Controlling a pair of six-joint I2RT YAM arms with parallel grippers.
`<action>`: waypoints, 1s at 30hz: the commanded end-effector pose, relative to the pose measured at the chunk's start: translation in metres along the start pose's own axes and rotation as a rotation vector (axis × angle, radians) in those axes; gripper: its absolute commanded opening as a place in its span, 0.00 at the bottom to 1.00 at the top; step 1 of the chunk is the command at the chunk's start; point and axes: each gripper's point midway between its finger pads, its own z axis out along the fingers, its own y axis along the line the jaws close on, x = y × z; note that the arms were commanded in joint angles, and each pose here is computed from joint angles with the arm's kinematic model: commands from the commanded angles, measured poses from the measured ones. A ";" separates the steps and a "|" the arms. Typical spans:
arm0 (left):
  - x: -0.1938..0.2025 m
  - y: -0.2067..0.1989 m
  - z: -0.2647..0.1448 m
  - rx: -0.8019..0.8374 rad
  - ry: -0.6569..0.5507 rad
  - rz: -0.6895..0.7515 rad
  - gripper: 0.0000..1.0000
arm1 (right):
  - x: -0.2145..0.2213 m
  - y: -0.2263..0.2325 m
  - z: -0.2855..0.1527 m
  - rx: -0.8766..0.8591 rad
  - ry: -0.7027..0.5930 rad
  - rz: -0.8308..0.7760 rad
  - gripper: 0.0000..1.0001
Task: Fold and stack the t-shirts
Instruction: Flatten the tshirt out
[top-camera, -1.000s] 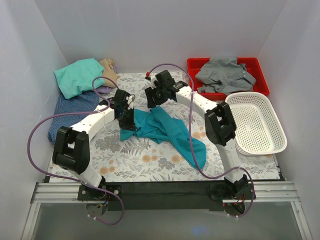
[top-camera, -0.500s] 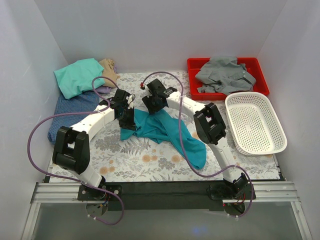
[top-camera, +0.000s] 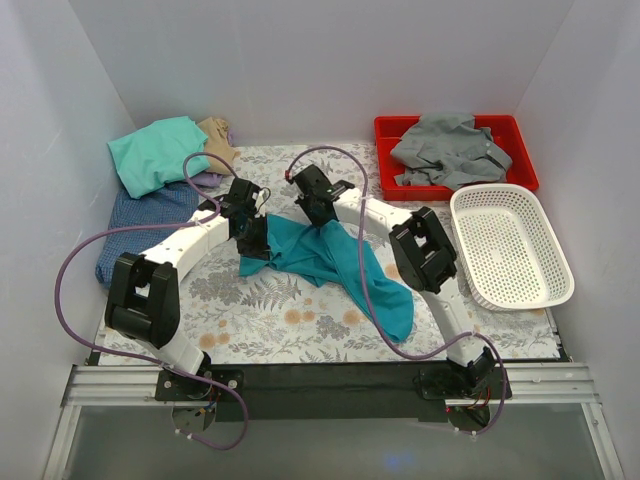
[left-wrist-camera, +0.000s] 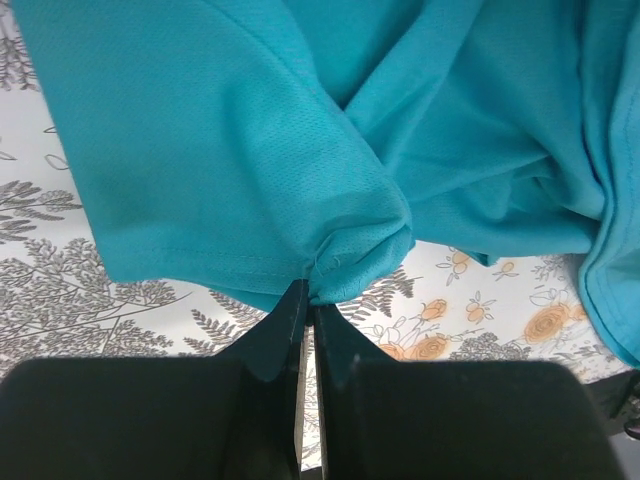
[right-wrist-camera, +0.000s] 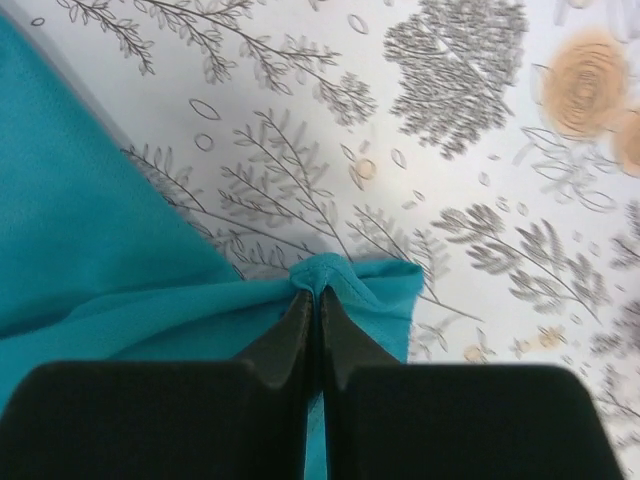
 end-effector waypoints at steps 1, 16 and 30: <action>-0.013 0.007 -0.009 -0.049 -0.047 0.015 0.00 | -0.051 -0.038 -0.063 0.115 -0.167 0.009 0.08; -0.061 0.039 -0.051 -0.177 -0.215 -0.019 0.00 | -0.015 -0.108 -0.178 0.303 -0.220 0.080 0.01; -0.122 0.035 -0.272 -0.245 -0.772 -0.041 0.00 | 0.053 -0.139 -0.407 0.294 -0.563 0.296 0.01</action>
